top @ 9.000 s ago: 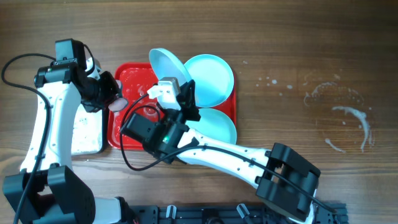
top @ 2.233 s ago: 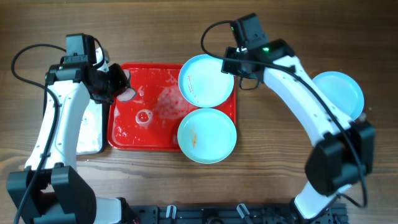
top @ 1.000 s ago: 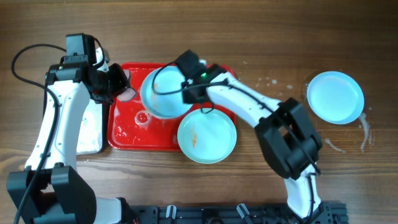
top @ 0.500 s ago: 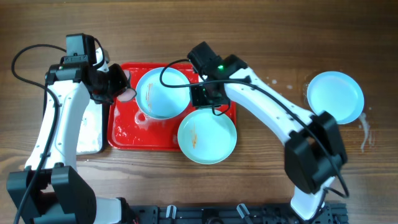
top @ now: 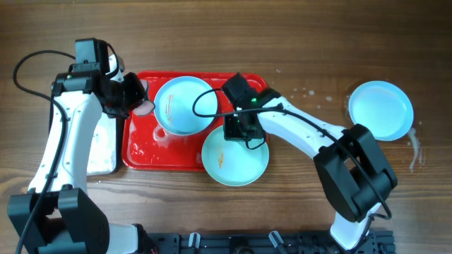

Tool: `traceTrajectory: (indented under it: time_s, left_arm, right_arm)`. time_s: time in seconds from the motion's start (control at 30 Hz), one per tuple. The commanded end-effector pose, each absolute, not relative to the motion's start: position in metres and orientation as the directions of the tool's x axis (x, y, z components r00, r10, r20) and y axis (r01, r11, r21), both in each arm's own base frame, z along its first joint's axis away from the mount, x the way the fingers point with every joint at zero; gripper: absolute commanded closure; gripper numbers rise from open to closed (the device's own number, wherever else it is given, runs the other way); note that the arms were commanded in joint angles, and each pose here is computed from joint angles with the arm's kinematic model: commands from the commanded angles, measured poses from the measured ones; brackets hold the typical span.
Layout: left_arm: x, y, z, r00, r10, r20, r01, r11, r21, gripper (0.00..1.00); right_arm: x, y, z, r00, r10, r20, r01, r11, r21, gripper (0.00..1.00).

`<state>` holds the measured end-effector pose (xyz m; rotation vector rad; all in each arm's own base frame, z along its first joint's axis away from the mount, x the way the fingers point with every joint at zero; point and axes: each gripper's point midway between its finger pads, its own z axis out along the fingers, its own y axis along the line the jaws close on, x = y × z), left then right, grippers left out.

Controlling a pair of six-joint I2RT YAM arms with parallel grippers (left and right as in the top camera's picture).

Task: Clean dirty plates on tray and stack at the side
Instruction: 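Pull the grasped plate toward the left gripper's sponge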

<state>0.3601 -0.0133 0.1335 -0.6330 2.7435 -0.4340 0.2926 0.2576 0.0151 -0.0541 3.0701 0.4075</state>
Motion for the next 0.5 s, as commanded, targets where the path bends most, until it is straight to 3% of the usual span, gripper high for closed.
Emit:
traceTrajectory:
  time_s: [0.0, 0.47]
  left_arm:
    - [0.359, -0.016, 0.130, -0.863, -0.467, -0.192, -0.382, 0.852, -0.358, 0.96]
    - [0.359, -0.016, 0.130, -0.863, -0.467, -0.192, -0.382, 0.852, -0.358, 0.96]
  right_arm:
    - [0.295, 0.252, -0.003, -0.999, 0.032, -0.036, 0.023, 0.976, 0.217, 0.96]
    - [0.373, 0.231, -0.001, -0.921, 0.234, -0.313, 0.179, 0.964, 0.195, 0.96]
